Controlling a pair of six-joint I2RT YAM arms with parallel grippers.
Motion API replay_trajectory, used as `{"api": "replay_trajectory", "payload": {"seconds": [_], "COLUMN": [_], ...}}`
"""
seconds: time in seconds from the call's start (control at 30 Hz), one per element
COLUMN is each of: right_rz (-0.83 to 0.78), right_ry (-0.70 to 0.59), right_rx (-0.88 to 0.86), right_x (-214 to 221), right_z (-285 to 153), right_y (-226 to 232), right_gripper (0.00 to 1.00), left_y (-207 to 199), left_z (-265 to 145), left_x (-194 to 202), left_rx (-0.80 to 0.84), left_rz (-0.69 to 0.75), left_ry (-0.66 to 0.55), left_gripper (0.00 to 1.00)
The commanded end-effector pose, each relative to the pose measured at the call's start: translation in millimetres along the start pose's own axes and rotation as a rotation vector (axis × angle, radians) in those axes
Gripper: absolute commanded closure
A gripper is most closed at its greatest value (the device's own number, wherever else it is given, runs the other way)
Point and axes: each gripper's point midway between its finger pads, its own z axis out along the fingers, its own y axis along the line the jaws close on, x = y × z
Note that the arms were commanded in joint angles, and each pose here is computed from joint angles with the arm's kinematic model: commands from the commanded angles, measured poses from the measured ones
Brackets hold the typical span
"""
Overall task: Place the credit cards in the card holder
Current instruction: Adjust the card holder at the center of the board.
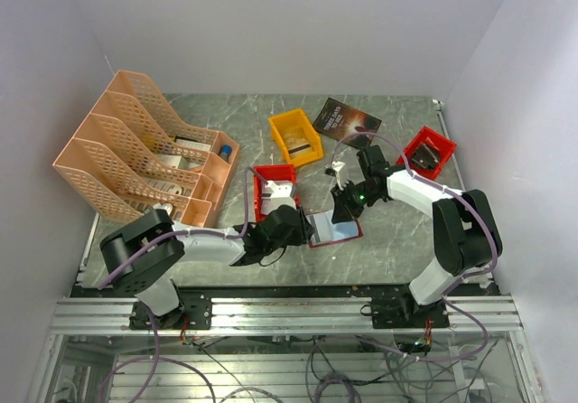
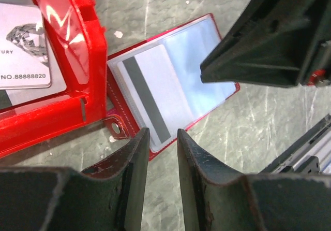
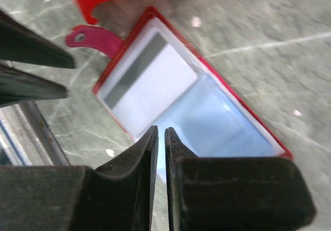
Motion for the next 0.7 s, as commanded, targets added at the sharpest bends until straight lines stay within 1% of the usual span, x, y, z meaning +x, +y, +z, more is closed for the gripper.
{"api": "replay_trajectory", "payload": {"seconds": [0.0,0.17,0.3,0.33,0.4,0.47,0.6,0.67], "right_rz": [0.017,0.066,0.087,0.089,0.099,0.113,0.138,0.144], "right_ry": [0.027,0.062,0.033,0.012,-0.013,-0.029,-0.035,-0.038], "right_rx": [0.145,0.201,0.219,0.215,0.196,0.153,0.041,0.018], "right_x": [6,17,17,13,11,9,8,7], "right_z": [-12,-15,-24,-28,-30,-30,-22,-20], "right_y": [-33,-50,-57,-56,-54,-49,-36,-33], "right_gripper": [0.90,0.91,0.90,0.88,0.78,0.72,0.70,0.69], "left_y": [-23,-43,-52,-54,-59,-58,-49,-42], "left_z": [-4,11,22,26,31,37,41,42], "left_x": [-14,-15,-12,-10,-8,-4,-4,-2], "left_rx": [0.086,0.128,0.150,0.159,0.173,0.163,0.132,0.114], "left_rz": [0.030,0.072,0.085,0.089,0.095,0.107,0.114,0.111], "left_ry": [-0.015,0.019,0.036,0.045,0.057,0.072,0.066,0.073], "left_gripper": [0.62,0.63,0.63,0.63,0.62,0.62,0.62,0.63]}}
